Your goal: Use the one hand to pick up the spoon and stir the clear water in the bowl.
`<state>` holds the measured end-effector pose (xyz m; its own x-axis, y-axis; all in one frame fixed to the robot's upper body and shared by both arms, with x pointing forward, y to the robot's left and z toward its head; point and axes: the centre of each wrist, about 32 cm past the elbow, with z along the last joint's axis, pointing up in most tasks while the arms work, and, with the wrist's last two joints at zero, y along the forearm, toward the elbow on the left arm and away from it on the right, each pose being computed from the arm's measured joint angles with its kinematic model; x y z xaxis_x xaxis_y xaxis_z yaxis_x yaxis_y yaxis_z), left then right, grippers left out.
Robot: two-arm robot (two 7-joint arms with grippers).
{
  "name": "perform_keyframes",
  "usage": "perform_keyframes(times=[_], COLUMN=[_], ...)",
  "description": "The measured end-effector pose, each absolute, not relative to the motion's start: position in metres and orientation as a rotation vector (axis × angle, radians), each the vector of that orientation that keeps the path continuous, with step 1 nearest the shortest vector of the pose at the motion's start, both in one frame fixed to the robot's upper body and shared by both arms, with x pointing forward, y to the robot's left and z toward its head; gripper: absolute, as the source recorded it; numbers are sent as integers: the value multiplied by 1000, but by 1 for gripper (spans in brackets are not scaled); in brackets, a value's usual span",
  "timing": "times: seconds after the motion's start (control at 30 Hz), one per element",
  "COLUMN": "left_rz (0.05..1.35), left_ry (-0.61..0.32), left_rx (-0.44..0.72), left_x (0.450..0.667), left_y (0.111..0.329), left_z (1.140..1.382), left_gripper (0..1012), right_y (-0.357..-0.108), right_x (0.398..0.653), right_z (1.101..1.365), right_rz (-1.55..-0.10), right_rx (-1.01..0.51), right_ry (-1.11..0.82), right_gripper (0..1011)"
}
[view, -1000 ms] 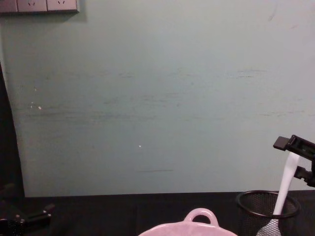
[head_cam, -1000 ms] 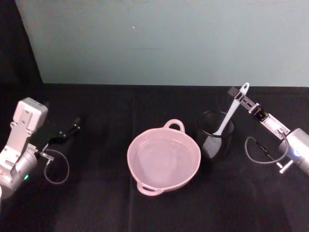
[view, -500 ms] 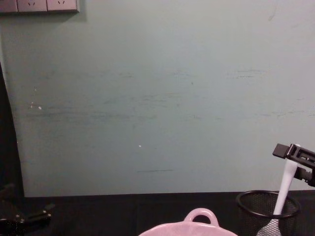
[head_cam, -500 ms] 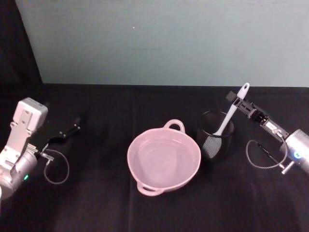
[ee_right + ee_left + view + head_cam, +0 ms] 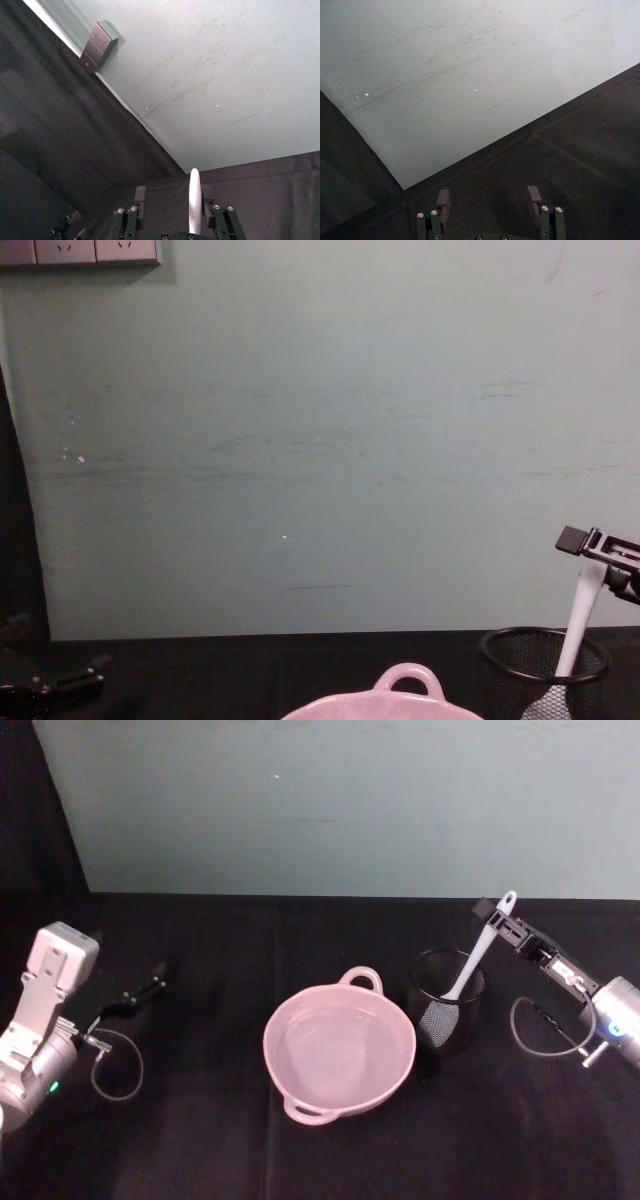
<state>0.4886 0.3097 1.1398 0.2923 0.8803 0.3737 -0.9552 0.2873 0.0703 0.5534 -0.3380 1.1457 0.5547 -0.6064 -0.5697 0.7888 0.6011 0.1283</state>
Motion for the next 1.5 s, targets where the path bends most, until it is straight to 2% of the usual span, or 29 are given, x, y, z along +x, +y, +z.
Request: perform_keyframes(times=[0.03, 0.07, 0.17, 0.2, 0.27, 0.47, 0.5, 0.63, 0.8, 1.03, 1.17, 1.33, 1.4, 1.5], left_rz=[1248, 1248, 1248, 1248, 1248, 1248, 1248, 1248, 1248, 1248, 1248, 1248, 1248, 1248], left_ry=[-285, -285, -285, -285, -285, -285, -285, -285, -285, -285, -285, -285, -285, -285], left_rx=[305, 304, 304, 304, 304, 304, 304, 304, 304, 304, 304, 304, 304, 304], left_x=[489, 489, 489, 489, 489, 489, 489, 489, 489, 489, 489, 489, 489, 489], left_y=[310, 310, 310, 310, 310, 310, 310, 310, 310, 310, 310, 310, 310, 310], left_z=[1140, 1140, 1140, 1140, 1140, 1140, 1140, 1140, 1140, 1140, 1140, 1140, 1140, 1140], left_gripper=[1005, 1005, 1005, 1005, 1005, 1005, 1005, 1005, 1005, 1005, 1005, 1005, 1005, 1005], right_y=[-338, -338, -337, -337, -337, -338, -338, -339, -338, -334, -332, -327, -326, -323], right_x=[554, 554, 555, 555, 555, 555, 554, 554, 551, 546, 543, 540, 540, 539], right_z=[1146, 1146, 1145, 1145, 1143, 1141, 1141, 1141, 1145, 1171, 1194, 1239, 1244, 1269], right_rz=[-849, -849, -851, -851, -854, -857, -857, -861, -862, -864, -859, -822, -816, -787], right_rx=[396, 397, 399, 399, 399, 394, 393, 387, 368, 300, 256, 174, 166, 134], right_ry=[508, 509, 514, 514, 518, 521, 521, 522, 492, 349, 238, 63, 47, -17], right_gripper=[650, 650, 537, 537, 427, 273, 207, 121, 121, 121, 121, 121, 121, 121])
